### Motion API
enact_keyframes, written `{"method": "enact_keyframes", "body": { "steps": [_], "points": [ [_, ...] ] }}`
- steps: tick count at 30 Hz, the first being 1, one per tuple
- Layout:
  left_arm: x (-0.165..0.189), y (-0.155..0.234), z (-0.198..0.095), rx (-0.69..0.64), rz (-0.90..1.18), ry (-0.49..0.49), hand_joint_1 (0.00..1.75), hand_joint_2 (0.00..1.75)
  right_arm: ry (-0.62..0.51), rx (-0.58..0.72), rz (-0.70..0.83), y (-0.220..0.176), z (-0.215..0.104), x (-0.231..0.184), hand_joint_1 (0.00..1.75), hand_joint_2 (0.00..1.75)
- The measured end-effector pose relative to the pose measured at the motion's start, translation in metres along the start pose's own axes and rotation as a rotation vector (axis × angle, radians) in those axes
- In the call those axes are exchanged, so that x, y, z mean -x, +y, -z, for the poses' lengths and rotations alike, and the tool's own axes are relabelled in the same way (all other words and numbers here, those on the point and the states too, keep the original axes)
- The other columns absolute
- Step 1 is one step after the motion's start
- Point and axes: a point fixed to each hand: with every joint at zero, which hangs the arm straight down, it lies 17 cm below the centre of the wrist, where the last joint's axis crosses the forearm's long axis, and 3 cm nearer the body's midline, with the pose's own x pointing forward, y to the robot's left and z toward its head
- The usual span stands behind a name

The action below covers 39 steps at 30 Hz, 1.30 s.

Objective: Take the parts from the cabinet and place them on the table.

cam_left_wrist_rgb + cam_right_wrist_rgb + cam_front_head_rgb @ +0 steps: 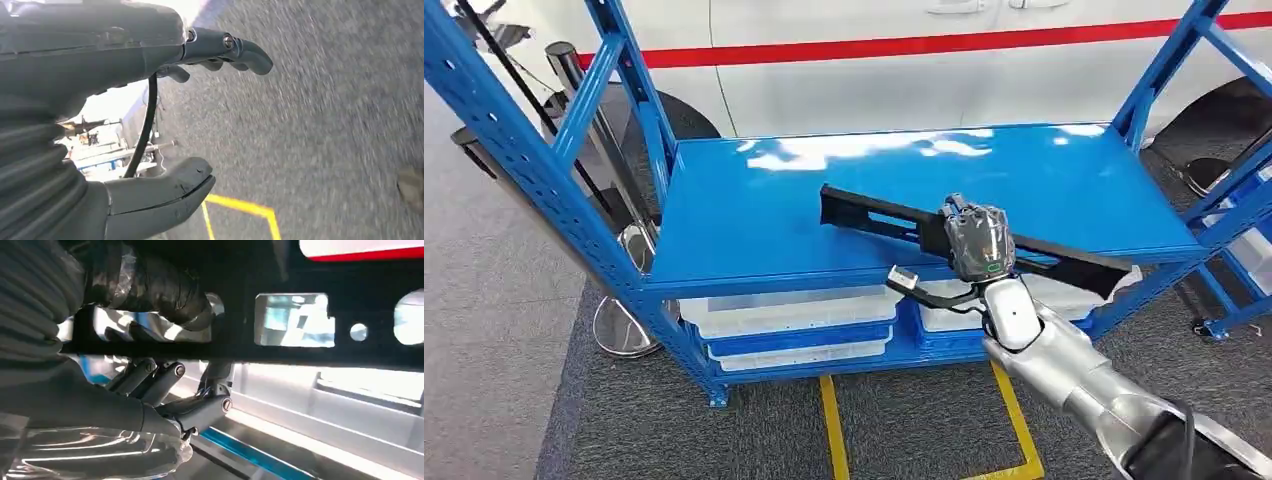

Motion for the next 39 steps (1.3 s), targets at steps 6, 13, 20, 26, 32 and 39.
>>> {"method": "enact_keyframes", "body": {
  "steps": [6, 13, 20, 26, 32, 39],
  "points": [
    [-0.001, 0.0, 0.0, 0.0, 0.001, 0.002, 0.0, 1.75, -0.033, 0.062, -0.002, -0.022, 0.008, -0.001, 1.75, 1.75],
    [-0.001, -0.001, 0.0, 0.003, 0.001, 0.004, 0.0, 1.75, -0.05, 0.083, 0.004, -0.03, 0.01, -0.005, 1.75, 1.75],
    [-0.003, 0.0, 0.0, 0.001, 0.0, 0.002, 0.0, 1.75, -0.06, 0.14, 0.014, -0.052, 0.017, -0.003, 1.75, 1.75],
    [-0.002, -0.001, 0.0, 0.002, -0.003, 0.003, 0.0, 1.75, -0.096, 0.187, 0.019, -0.071, 0.02, -0.005, 1.75, 1.75],
    [-0.002, -0.001, 0.0, 0.002, -0.006, 0.002, 0.0, 1.75, -0.177, 0.23, 0.03, -0.092, 0.018, -0.012, 1.75, 1.75],
    [0.001, -0.001, 0.0, 0.002, -0.015, 0.006, 0.0, 1.75, -0.244, 0.285, 0.066, -0.118, 0.017, -0.02, 1.75, 1.75]
  ]
}}
